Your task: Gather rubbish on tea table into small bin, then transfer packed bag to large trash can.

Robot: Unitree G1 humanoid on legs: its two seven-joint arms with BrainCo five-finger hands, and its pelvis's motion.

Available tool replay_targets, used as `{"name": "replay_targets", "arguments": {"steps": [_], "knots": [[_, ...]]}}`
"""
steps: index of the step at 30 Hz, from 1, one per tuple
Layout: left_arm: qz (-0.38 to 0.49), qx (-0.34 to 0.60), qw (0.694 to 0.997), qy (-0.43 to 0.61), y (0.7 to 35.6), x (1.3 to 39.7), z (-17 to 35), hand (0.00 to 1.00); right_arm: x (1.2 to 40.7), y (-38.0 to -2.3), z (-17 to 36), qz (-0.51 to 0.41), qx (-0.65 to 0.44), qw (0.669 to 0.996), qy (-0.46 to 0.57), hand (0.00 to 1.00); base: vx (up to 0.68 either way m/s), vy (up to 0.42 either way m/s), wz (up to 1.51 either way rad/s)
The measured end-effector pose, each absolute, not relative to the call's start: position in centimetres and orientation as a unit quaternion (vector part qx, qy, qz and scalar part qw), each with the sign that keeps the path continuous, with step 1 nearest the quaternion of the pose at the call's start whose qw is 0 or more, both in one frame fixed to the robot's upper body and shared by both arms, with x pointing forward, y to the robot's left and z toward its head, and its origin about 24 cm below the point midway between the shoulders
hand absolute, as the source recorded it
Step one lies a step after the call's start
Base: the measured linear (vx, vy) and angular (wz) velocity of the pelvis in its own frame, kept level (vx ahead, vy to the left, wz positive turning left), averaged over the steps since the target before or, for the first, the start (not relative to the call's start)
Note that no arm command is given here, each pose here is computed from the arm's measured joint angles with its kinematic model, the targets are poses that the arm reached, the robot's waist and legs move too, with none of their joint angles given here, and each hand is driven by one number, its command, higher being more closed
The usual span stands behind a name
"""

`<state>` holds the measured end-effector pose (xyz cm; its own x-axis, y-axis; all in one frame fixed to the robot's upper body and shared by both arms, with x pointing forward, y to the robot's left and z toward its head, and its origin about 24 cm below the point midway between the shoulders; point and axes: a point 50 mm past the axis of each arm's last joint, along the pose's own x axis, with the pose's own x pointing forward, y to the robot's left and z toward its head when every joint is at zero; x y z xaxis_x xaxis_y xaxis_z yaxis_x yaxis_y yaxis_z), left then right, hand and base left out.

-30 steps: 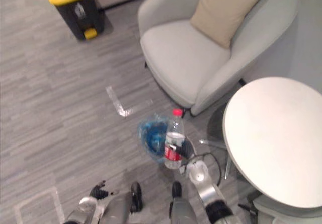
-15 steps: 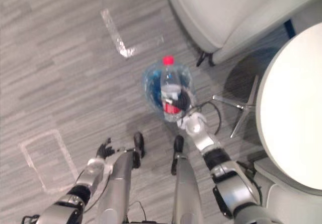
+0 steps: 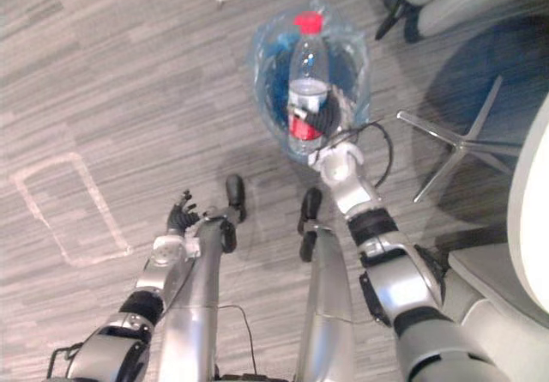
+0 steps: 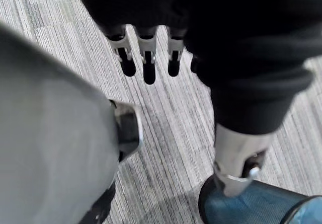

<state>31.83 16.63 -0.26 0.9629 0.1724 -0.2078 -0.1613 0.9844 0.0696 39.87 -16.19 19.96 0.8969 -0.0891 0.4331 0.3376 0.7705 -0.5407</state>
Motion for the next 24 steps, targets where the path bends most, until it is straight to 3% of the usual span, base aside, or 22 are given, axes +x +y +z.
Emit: {"name": "replay_targets", "arguments": {"steps": [11, 24], "knots": [[0.075, 0.025, 0.992, 0.098, 16.0, 31.9, 0.0, 0.00, 39.9, -17.0, 21.7, -0.159, -0.295, 0.917, -0.217, 0.00, 0.00, -0.003, 0.08], [0.064, 0.040, 0.991, 0.111, 15.5, 31.9, -0.6, 0.00, 39.9, -15.2, 17.8, -0.101, -0.440, 0.871, -0.192, 0.00, -0.01, -0.005, 0.03]]}}
